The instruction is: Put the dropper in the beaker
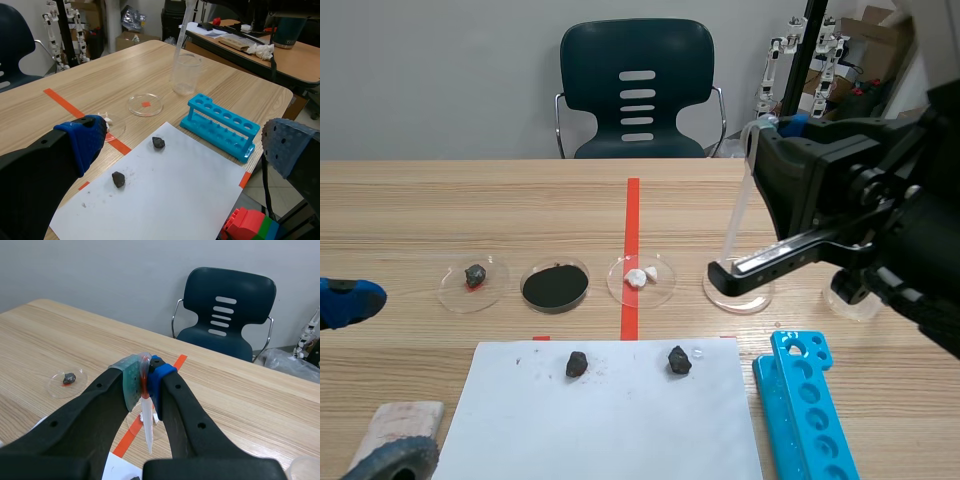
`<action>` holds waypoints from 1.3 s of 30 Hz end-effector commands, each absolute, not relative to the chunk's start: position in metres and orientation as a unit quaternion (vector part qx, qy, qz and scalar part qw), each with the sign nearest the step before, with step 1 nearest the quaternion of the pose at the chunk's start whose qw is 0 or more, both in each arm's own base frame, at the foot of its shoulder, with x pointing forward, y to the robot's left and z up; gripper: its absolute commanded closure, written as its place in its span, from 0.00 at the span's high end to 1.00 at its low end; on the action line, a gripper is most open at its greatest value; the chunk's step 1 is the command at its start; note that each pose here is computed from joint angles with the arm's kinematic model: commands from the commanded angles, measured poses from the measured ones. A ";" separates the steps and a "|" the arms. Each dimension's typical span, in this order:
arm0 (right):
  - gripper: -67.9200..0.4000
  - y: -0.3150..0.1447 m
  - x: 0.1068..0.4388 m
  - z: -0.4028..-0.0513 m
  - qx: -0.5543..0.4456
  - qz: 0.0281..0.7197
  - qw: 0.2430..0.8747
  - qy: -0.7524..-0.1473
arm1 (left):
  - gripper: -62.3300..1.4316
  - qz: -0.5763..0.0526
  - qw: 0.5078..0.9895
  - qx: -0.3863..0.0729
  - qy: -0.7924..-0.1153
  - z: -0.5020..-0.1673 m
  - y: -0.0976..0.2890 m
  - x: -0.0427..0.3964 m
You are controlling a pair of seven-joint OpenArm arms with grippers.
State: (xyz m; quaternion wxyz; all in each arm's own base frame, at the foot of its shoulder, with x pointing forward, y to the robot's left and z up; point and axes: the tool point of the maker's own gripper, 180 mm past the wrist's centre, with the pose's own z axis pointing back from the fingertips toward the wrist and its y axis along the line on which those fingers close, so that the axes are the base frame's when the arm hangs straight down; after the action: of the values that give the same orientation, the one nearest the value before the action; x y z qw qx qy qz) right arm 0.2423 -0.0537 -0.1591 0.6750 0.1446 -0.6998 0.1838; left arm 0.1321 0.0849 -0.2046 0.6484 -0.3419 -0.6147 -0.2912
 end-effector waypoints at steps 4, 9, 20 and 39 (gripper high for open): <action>0.01 -0.054 0.243 -0.149 0.146 0.182 0.661 -0.713 | 1.00 -0.281 0.641 -0.351 -0.622 -0.198 0.083 0.131; 0.01 -0.054 0.243 -0.149 0.146 0.182 0.661 -0.713 | 1.00 -0.281 0.641 -0.351 -0.622 -0.198 0.083 0.131; 0.01 -0.054 0.243 -0.149 0.146 0.182 0.661 -0.713 | 1.00 -0.281 0.641 -0.351 -0.622 -0.198 0.083 0.131; 0.01 -0.102 0.257 -0.141 0.058 0.161 0.663 -0.729 | 1.00 -0.281 0.641 -0.351 -0.622 -0.198 0.083 0.131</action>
State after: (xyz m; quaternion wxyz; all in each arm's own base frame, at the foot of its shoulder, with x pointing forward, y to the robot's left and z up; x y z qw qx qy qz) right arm 0.2564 -0.1020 -0.1524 0.6776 0.0580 -0.7151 0.1616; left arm 0.1321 0.0849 -0.2046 0.6484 -0.3419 -0.6147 -0.2912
